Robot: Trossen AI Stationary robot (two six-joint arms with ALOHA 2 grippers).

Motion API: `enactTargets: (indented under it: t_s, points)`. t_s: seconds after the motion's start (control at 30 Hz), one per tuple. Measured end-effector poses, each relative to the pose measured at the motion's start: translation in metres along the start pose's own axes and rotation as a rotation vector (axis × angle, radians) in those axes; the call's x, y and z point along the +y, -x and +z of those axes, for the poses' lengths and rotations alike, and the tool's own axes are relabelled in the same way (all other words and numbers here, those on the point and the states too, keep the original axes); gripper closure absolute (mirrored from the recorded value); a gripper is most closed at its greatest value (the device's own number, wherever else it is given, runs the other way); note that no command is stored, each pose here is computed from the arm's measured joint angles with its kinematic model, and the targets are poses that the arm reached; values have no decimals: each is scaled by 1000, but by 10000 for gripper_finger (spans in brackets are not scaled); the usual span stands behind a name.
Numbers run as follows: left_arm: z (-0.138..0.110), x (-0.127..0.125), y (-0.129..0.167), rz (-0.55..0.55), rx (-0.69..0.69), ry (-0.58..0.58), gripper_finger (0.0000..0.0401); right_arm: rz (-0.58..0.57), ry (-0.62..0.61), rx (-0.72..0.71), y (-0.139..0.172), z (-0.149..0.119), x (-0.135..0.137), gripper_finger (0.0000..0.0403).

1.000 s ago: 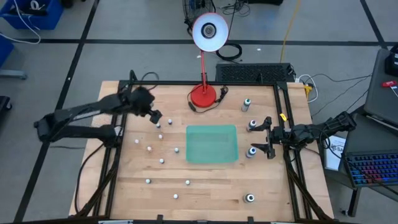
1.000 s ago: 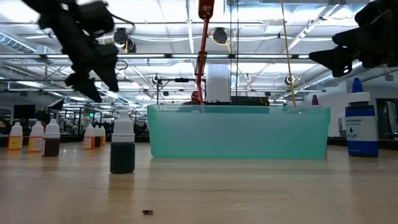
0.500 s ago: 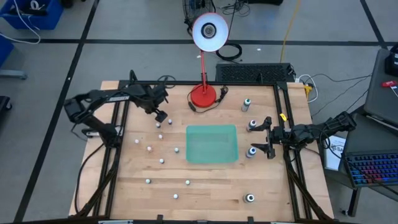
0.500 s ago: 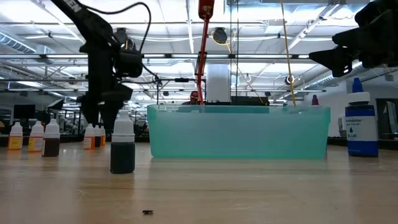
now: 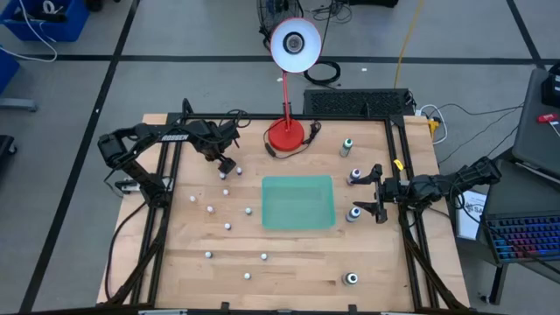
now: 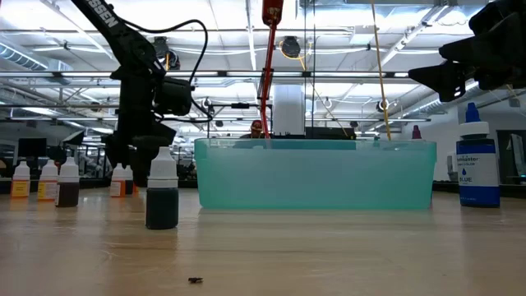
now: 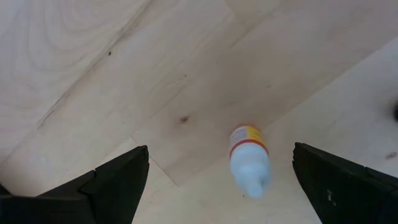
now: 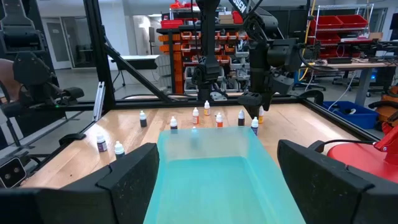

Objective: Pick & Place food coloring
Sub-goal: Put the small orange food coloring bottle into the green bin

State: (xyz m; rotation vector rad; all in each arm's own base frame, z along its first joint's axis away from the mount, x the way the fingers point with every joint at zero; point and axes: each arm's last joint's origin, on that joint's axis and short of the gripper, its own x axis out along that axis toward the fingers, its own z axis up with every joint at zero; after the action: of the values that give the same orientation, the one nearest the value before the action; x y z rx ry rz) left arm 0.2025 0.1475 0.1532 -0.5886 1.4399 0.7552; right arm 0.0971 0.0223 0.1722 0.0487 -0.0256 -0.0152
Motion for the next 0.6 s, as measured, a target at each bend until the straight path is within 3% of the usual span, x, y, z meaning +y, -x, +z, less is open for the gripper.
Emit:
enactTargets:
  t_s: [0.6]
  points:
    - [4, -2, 0, -2, -40, -32, 9, 0, 0, 0, 0, 0, 0, 89]
